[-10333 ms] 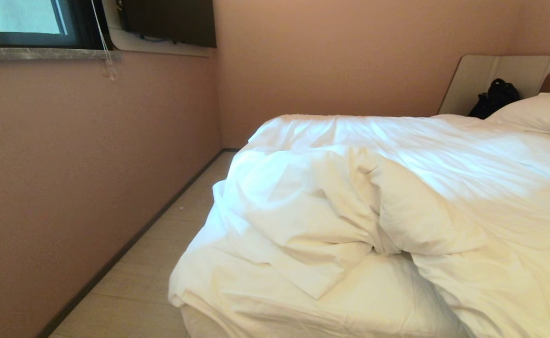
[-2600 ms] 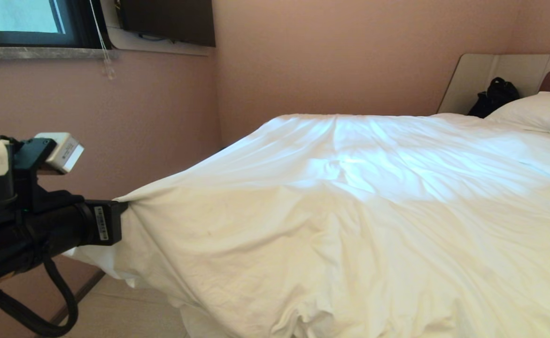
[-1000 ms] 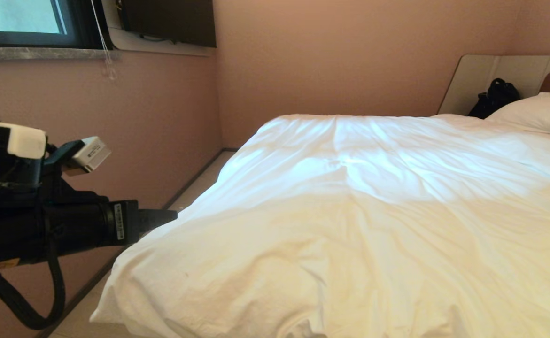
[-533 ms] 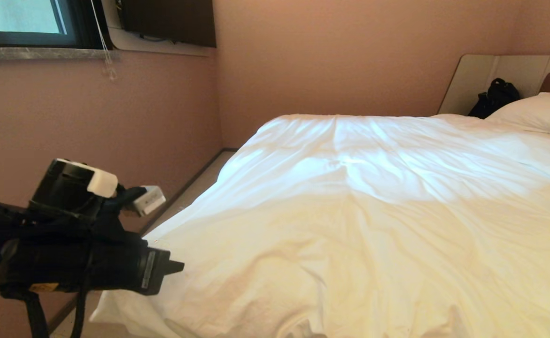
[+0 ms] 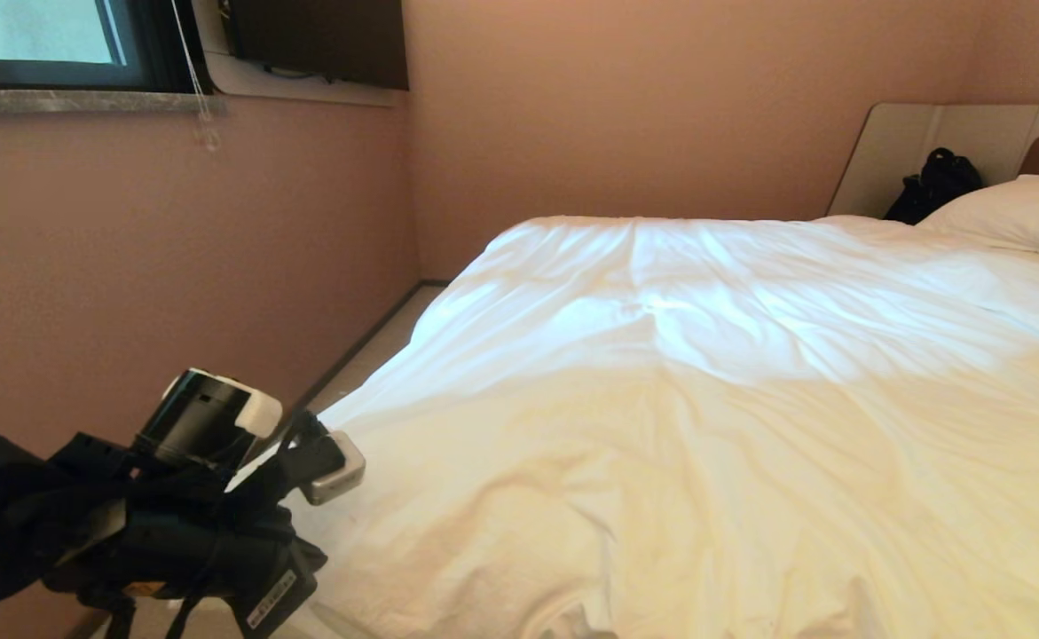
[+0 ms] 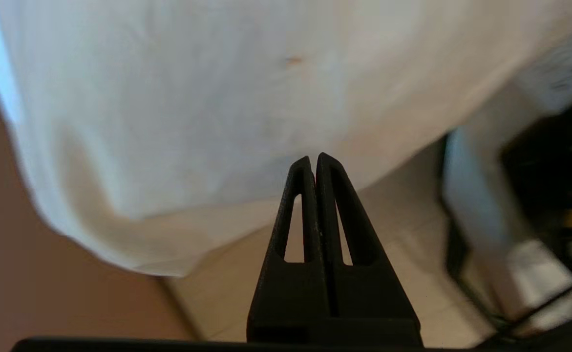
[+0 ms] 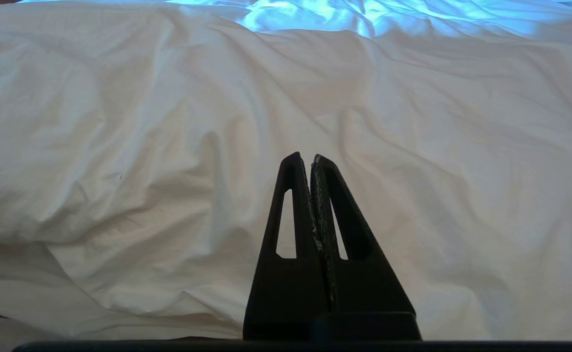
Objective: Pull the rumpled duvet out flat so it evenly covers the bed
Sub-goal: Flatten the corners of the folded blanket
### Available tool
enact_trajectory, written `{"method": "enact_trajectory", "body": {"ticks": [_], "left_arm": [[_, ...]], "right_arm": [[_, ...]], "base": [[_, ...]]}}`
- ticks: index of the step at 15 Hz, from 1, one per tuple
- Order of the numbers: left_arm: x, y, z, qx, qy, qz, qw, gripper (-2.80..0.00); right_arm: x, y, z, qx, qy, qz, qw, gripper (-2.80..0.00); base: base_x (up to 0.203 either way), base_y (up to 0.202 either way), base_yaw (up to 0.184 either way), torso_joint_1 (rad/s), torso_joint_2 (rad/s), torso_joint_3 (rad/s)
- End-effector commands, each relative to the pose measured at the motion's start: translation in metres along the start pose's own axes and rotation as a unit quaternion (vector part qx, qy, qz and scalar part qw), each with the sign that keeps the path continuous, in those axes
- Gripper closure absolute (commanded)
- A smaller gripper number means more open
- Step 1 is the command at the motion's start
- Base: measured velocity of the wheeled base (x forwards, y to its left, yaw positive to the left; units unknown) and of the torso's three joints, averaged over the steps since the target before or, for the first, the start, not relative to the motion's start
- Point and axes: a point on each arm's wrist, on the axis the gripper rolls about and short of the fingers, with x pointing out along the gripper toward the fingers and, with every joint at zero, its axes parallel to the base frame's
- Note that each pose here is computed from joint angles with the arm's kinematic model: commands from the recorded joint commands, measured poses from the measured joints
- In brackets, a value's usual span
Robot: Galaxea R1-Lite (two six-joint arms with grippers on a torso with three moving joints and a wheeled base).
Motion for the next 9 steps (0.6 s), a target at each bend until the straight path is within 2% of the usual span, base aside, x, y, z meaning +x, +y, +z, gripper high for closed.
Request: {"method": "enact_trajectory", "body": {"ticks": [1, 5, 9], "left_arm": [[0.009, -0.005, 0.001, 0.02, 0.015, 0.012, 0.9996, 0.0], [0.018, -0.043, -0.004, 0.098, -0.003, 0.026, 0.9948, 0.0], [0.013, -0.07, -0.014, 0.143, -0.051, 0.021, 0.9883, 0.0]], "right_arm": [[0.0, 0.0, 0.0, 0.0, 0.0, 0.0, 1.0, 0.0], [0.0, 0.0, 0.0, 0.0, 0.001, 0.0, 1.0, 0.0], [0.0, 0.0, 0.0, 0.0, 0.001, 0.0, 1.0, 0.0]], "base": [[0.0, 0.0, 0.0, 0.0, 0.0, 0.0], [0.0, 0.0, 0.0, 0.0, 0.0, 0.0], [0.0, 0.0, 0.0, 0.0, 0.0, 0.0]]}}
